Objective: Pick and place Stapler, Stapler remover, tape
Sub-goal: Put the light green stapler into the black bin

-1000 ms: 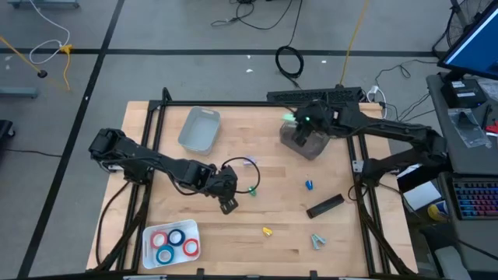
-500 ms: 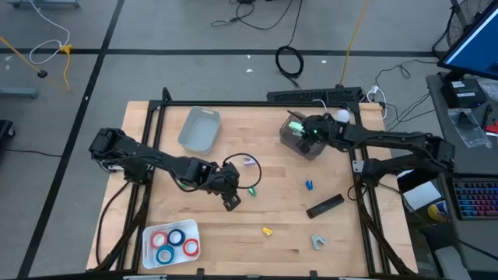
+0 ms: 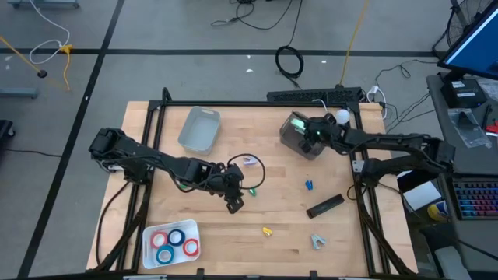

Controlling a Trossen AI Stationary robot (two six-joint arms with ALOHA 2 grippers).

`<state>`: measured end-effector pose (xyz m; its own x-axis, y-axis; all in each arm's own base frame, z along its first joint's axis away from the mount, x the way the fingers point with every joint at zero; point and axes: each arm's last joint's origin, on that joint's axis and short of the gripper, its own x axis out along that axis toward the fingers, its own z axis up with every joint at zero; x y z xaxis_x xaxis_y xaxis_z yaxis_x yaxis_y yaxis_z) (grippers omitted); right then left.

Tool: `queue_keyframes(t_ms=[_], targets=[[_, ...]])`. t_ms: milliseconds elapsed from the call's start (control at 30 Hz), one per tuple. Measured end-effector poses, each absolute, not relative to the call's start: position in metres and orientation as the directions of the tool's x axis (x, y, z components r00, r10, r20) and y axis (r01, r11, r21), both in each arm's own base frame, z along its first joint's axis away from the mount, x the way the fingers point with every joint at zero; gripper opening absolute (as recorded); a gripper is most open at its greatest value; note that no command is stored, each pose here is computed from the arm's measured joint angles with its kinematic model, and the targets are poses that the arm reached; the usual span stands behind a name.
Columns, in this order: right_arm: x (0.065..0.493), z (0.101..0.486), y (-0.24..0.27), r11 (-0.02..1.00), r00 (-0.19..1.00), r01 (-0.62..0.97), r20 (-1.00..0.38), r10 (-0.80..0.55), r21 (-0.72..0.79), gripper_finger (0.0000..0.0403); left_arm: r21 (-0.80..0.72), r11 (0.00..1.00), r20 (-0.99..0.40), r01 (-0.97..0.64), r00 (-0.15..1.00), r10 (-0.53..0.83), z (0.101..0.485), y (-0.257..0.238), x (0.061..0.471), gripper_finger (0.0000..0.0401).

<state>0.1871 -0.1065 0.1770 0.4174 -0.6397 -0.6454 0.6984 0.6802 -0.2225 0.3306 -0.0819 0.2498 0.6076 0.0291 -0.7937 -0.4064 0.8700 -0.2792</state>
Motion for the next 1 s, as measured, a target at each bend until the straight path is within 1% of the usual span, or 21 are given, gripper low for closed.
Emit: queue_keyframes(t_ms=[200,567,867,1000], targets=[[0.183,0.167,-0.105,0.676,0.433,0.704,-0.623,-0.651,-0.216,0.0122,-0.278,0.871,-0.794,-0.404,0.608,0.029,0.25,-0.082,0.331,0.0175],[0.173,0.149,-0.099,0.688,0.396,0.683,-0.668,-0.63,-0.244,0.0123,-0.302,0.862,-0.779,-0.407,0.626,0.023,0.251,-0.082,0.333,0.0175],[0.172,0.148,-0.099,0.692,0.394,0.676,-0.669,-0.63,-0.254,0.0125,-0.321,0.86,-0.783,-0.397,0.622,-0.005,0.251,-0.083,0.332,0.0175],[0.171,0.146,-0.099,0.692,0.386,0.676,-0.678,-0.625,-0.253,0.0135,-0.322,0.861,-0.784,-0.394,0.621,-0.009,0.251,-0.085,0.332,0.0175]])
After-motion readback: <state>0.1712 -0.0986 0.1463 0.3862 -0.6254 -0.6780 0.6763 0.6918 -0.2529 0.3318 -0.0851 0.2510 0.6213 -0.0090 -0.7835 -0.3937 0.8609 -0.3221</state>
